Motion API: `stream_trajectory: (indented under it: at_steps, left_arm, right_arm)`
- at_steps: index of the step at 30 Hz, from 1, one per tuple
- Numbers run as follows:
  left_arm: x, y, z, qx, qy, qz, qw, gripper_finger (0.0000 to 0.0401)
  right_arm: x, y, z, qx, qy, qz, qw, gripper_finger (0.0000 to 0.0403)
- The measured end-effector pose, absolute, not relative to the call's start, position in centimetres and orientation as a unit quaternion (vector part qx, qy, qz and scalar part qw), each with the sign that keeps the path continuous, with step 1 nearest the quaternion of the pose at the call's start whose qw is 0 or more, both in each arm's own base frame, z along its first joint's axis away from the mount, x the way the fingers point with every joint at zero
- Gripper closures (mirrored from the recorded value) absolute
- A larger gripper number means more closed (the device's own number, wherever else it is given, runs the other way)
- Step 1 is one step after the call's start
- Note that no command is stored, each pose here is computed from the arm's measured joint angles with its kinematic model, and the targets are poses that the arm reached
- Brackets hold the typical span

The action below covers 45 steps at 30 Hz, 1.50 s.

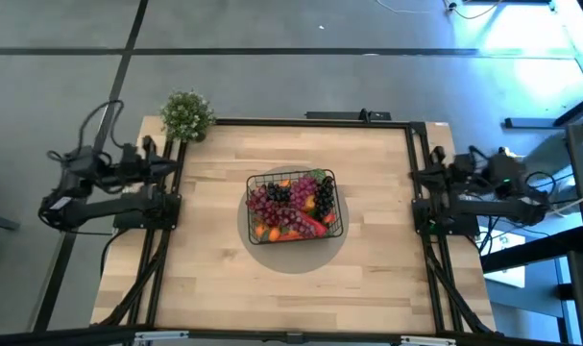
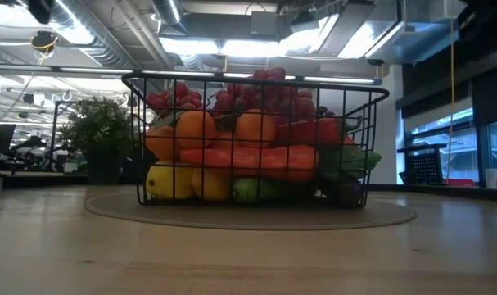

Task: Build produce basket
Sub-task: Return to Home Position

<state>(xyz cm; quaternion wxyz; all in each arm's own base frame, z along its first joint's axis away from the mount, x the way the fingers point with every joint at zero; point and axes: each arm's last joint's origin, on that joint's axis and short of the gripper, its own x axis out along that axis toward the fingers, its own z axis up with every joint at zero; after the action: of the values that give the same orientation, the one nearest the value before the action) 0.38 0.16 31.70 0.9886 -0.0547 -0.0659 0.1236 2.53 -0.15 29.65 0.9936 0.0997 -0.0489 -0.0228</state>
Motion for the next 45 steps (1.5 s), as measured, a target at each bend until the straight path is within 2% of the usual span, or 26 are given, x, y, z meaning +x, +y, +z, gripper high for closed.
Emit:
stream_trajectory:
  at_steps: [5,11,23,32,38,45]
  left_arm:
    - [3.4,0.9,29.2,-0.042,-0.080,0.123,0.988,0.0401]
    - [6.1,1.4,25.4,-0.074,-0.064,0.114,0.989,0.0401]
    - [8.4,2.0,20.6,-0.097,-0.056,0.112,0.987,0.0401]
    - [9.3,2.2,17.0,-0.103,-0.007,0.119,0.987,0.0401]
    - [9.5,2.1,16.8,-0.062,-0.021,0.092,0.994,0.0401]
    - [9.5,2.1,16.8,-0.062,-0.020,0.091,0.994,0.0401]
  right_arm:
    - [5.3,-0.2,26.7,0.100,-0.053,-0.020,0.993,0.0403]
    - [7.6,-0.1,23.3,0.100,-0.071,0.008,0.992,0.0403]
    - [9.6,-0.2,17.9,0.085,-0.067,0.007,0.994,0.0403]
    - [9.7,-0.1,17.7,0.059,-0.058,0.027,0.996,0.0403]
    - [9.7,-0.1,17.7,0.070,-0.058,0.027,0.995,0.0403]
    - [9.7,-0.1,17.6,0.071,-0.051,0.027,0.996,0.0403]
